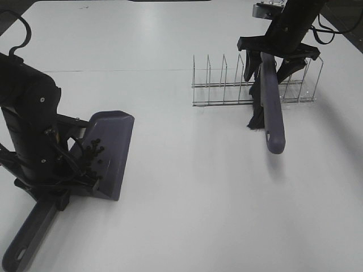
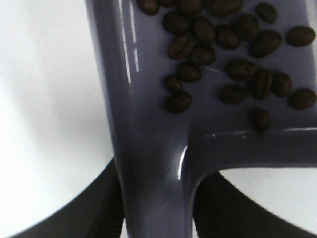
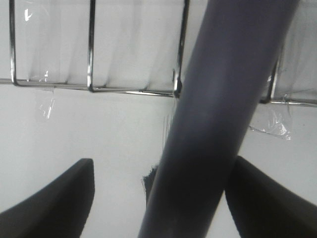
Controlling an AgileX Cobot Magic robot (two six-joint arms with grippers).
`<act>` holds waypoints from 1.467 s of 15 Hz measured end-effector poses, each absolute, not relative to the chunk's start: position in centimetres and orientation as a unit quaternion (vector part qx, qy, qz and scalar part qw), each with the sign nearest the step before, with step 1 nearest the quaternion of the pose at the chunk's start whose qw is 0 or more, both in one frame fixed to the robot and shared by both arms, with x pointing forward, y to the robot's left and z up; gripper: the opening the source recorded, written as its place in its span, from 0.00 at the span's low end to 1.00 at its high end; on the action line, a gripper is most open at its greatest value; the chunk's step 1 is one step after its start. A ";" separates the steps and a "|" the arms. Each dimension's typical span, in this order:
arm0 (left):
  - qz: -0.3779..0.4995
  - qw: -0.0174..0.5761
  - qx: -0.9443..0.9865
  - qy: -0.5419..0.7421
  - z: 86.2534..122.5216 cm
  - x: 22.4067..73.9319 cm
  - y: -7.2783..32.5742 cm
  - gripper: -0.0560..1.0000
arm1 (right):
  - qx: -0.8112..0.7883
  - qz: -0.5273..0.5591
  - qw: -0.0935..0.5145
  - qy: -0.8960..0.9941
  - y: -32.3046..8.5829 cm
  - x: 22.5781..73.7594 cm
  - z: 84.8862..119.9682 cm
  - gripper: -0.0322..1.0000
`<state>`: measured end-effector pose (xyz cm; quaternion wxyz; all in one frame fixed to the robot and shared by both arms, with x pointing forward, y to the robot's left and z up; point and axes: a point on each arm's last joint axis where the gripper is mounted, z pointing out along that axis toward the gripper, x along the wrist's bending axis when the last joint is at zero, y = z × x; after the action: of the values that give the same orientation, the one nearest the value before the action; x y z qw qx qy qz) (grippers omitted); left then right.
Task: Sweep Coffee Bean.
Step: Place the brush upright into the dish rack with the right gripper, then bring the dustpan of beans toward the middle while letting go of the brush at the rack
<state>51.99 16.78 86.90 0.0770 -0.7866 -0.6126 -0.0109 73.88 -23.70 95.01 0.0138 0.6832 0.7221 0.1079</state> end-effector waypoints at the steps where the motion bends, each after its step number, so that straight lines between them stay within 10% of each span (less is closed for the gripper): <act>1: -0.011 0.077 -0.787 -0.613 86.9 52.0 16.8 0.38 | 0.683 0.110 0.017 0.722 -23.7 73.9 95.3 0.66; 22: -0.035 0.014 -0.784 -0.620 87.6 59.2 13.1 0.44 | 0.679 0.140 0.038 0.720 -25.5 56.1 109.2 0.66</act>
<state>59.17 13.05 87.58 0.0144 -0.7836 -0.6201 -0.0354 56.10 -25.45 109.16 0.0380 0.6791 0.7196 0.1401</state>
